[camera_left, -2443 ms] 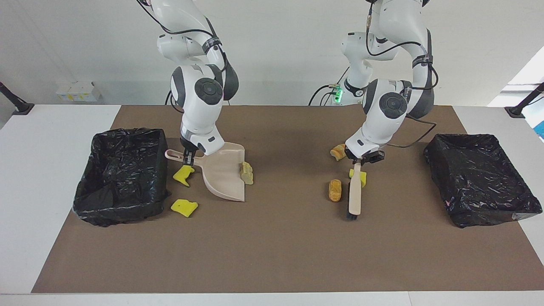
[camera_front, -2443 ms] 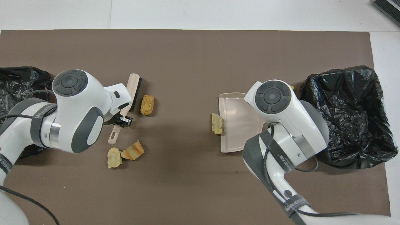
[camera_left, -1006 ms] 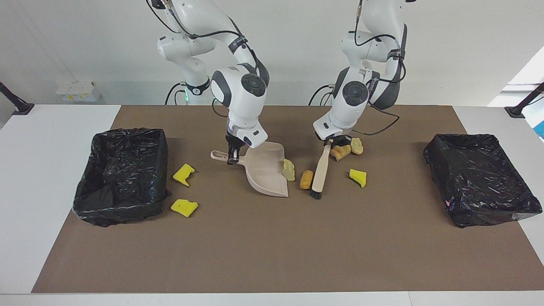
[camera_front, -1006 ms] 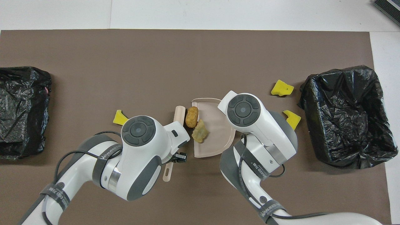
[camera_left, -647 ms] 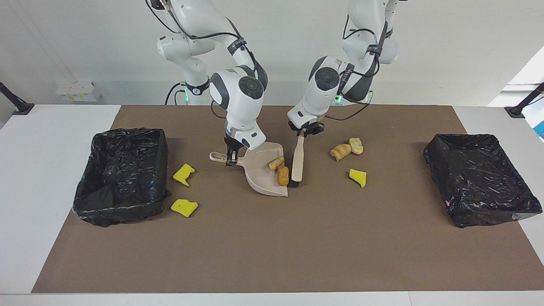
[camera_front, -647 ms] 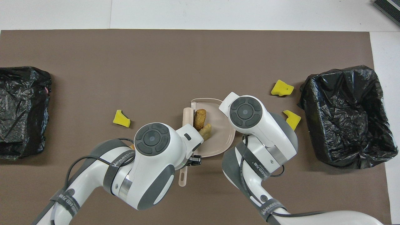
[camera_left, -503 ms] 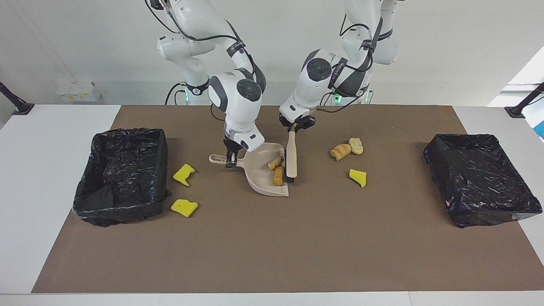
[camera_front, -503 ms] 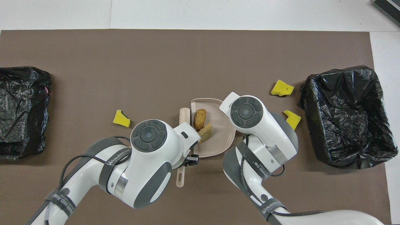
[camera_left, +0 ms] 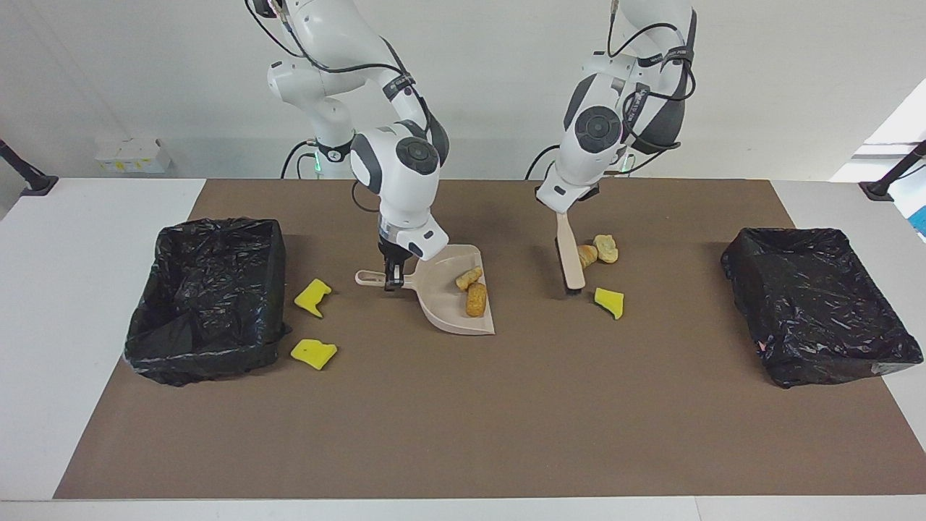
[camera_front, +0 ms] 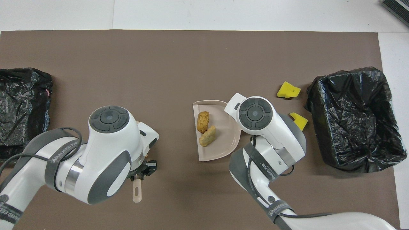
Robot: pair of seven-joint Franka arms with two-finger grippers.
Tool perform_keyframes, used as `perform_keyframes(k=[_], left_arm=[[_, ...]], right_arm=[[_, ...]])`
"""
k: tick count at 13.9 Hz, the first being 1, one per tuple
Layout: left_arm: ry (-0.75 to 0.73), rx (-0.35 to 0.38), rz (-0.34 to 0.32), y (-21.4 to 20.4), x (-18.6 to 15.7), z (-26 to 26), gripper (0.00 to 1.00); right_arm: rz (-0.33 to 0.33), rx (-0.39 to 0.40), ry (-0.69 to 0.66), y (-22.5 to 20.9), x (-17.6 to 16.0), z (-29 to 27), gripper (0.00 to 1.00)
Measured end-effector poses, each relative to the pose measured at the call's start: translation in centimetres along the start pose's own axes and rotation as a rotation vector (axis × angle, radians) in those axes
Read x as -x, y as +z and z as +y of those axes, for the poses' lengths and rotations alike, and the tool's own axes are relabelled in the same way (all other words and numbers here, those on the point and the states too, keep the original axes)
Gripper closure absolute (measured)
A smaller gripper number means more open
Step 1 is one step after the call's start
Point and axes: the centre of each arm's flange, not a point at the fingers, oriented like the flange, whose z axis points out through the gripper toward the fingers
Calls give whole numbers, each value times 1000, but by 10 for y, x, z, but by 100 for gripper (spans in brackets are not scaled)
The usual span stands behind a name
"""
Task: Sweep and dump trash in bin
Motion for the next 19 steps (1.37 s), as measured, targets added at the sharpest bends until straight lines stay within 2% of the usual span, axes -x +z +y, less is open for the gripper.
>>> perform_keyframes(k=[2, 4, 8, 13, 16, 19], left_arm=[[-94, -59, 2, 17, 8, -15, 74], [-190, -86, -3, 30, 8, -36, 74], [-336, -71, -36, 46, 1, -81, 74], [-343, -53, -12, 70, 18, -89, 74], [-352, 44, 16, 69, 16, -75, 74], [-366, 126, 38, 75, 10, -46, 74]], right_arm=[[10, 7, 2, -1, -3, 0, 69], [28, 15, 3, -2, -8, 0, 69], [32, 15, 2, 0, -10, 0, 69], [32, 16, 2, 0, -10, 0, 69], [47, 23, 6, 0, -13, 1, 69], [74, 33, 31, 4, -32, -1, 69]])
